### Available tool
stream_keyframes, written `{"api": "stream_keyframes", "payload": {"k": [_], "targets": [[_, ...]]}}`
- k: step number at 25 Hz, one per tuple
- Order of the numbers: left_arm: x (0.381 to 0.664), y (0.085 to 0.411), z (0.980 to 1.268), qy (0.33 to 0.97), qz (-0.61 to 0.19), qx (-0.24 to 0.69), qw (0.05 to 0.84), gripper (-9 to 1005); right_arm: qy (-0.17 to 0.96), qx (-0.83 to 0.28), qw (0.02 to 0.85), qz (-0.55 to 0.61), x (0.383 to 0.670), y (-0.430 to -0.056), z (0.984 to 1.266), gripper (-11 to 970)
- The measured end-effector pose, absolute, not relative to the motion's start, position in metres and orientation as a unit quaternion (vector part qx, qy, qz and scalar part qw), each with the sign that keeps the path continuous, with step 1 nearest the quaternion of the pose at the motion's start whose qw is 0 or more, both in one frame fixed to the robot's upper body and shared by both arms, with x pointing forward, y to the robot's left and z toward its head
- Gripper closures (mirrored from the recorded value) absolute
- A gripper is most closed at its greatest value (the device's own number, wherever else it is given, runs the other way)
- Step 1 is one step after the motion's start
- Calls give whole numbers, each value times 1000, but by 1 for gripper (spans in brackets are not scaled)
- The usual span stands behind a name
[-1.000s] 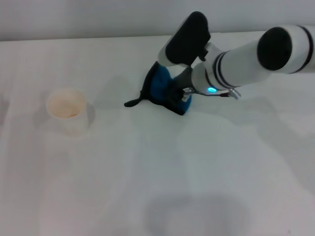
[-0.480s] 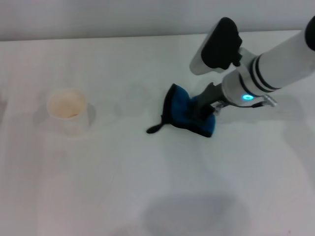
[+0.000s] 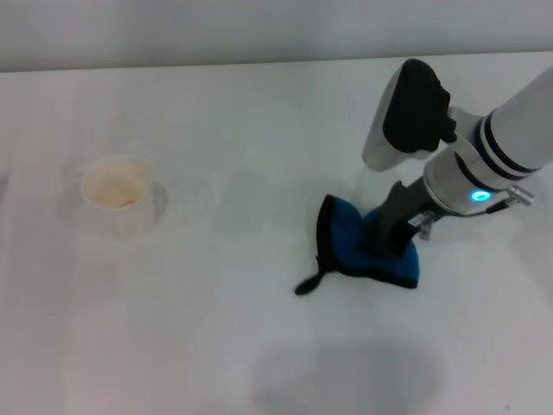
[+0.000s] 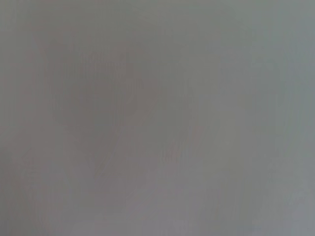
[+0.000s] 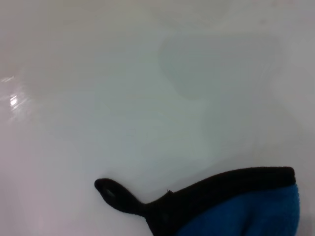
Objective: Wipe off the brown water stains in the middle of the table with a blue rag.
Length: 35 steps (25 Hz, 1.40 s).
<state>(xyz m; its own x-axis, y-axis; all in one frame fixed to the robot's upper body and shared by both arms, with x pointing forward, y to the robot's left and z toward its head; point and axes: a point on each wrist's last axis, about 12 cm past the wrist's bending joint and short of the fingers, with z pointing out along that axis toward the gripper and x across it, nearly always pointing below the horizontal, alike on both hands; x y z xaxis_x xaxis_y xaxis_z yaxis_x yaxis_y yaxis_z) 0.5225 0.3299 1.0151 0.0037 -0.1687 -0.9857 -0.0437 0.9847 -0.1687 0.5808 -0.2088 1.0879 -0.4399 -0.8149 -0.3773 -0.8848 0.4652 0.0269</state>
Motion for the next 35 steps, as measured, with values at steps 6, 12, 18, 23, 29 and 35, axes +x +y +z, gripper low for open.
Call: {"api": "stream_keyframes", "payload": {"k": [6, 12, 18, 23, 29, 35], "targets": [[523, 330, 1015, 704, -44, -76, 705, 104, 839, -516, 140, 103, 573, -213, 1092, 821], [523, 330, 1015, 704, -44, -77, 705, 104, 838, -518, 131, 108, 568, -214, 1096, 812], [522, 329, 1015, 704, -45, -78, 704, 103, 835, -520, 142, 109, 564, -214, 1104, 802], [522, 329, 1015, 704, -45, -78, 704, 103, 833, -522, 145, 108, 561, -215, 1104, 794], [522, 329, 1014, 704, -45, -79, 704, 103, 830, -526, 149, 108, 561, -215, 1105, 574], [520, 328, 1013, 706, -46, -80, 703, 103, 833, -492, 225, 116, 570, -232, 1116, 394]]}}
